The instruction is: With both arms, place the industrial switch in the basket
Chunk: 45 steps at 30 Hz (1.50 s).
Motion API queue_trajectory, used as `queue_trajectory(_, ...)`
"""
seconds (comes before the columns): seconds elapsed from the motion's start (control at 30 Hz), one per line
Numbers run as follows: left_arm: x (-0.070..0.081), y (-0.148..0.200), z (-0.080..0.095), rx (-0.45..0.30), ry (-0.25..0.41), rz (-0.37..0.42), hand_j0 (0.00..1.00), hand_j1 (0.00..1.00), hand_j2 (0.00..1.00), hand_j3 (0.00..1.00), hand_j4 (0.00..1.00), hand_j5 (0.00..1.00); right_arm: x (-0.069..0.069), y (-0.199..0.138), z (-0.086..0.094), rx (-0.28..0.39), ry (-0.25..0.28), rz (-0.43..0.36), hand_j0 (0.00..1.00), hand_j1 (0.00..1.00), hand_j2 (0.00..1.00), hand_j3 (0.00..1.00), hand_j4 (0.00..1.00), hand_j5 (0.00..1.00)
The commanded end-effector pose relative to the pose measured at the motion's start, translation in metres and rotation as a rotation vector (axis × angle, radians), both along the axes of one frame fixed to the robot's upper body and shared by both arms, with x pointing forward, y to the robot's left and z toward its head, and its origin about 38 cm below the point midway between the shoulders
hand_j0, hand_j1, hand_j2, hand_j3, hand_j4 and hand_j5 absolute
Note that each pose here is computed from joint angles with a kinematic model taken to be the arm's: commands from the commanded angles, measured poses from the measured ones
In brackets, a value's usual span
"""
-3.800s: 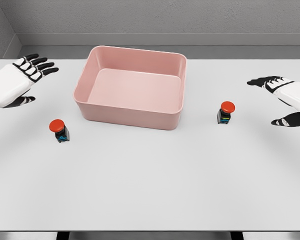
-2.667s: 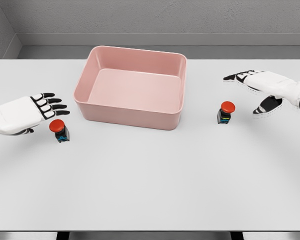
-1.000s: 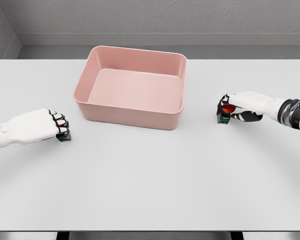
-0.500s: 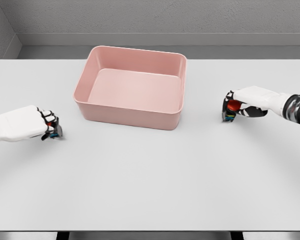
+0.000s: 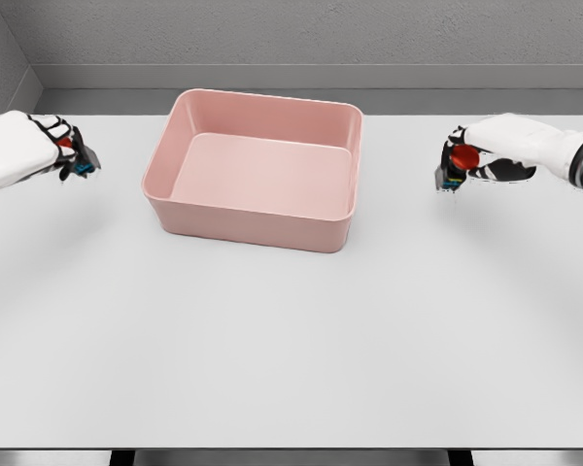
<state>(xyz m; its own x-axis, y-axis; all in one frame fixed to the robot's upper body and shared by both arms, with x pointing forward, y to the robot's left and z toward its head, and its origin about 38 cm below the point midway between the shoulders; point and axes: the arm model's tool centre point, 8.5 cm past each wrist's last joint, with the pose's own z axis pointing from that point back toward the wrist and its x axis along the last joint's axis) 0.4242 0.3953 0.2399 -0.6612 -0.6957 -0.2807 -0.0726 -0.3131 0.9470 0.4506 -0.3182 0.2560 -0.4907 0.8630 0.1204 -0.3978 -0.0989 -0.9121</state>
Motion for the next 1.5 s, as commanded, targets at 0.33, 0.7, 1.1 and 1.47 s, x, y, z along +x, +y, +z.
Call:
queue_trajectory(0.33, 0.026, -0.067, 0.002, -0.196, -0.042, -0.096, 0.19, 0.19, 0.19, 0.19, 0.19, 0.19, 0.011, 0.025, 0.028, 0.038, -0.070, 0.047, 0.51, 0.51, 0.51, 0.51, 0.51, 0.51)
queue_trajectory(0.7, 0.042, -0.146, -0.023, -0.225, -0.028, -0.208, 0.19, 0.19, 0.19, 0.19, 0.19, 0.19, 0.013, 0.072, 0.037, 0.088, -0.100, 0.151, 0.52, 0.52, 0.52, 0.52, 0.52, 0.52)
queue_trajectory(1.1, 0.063, -0.161, -0.054, -0.154, 0.013, -0.168, 0.21, 0.21, 0.21, 0.21, 0.21, 0.21, 0.014, 0.134, 0.043, 0.081, -0.106, 0.284, 0.52, 0.52, 0.52, 0.52, 0.52, 0.52)
queue_trajectory(1.47, 0.070, -0.167, -0.056, -0.150, 0.016, -0.160, 0.67, 0.67, 0.67, 0.67, 0.67, 0.67, 0.021, 0.148, 0.030, 0.070, -0.059, 0.259, 0.52, 0.52, 0.52, 0.52, 0.52, 0.52)
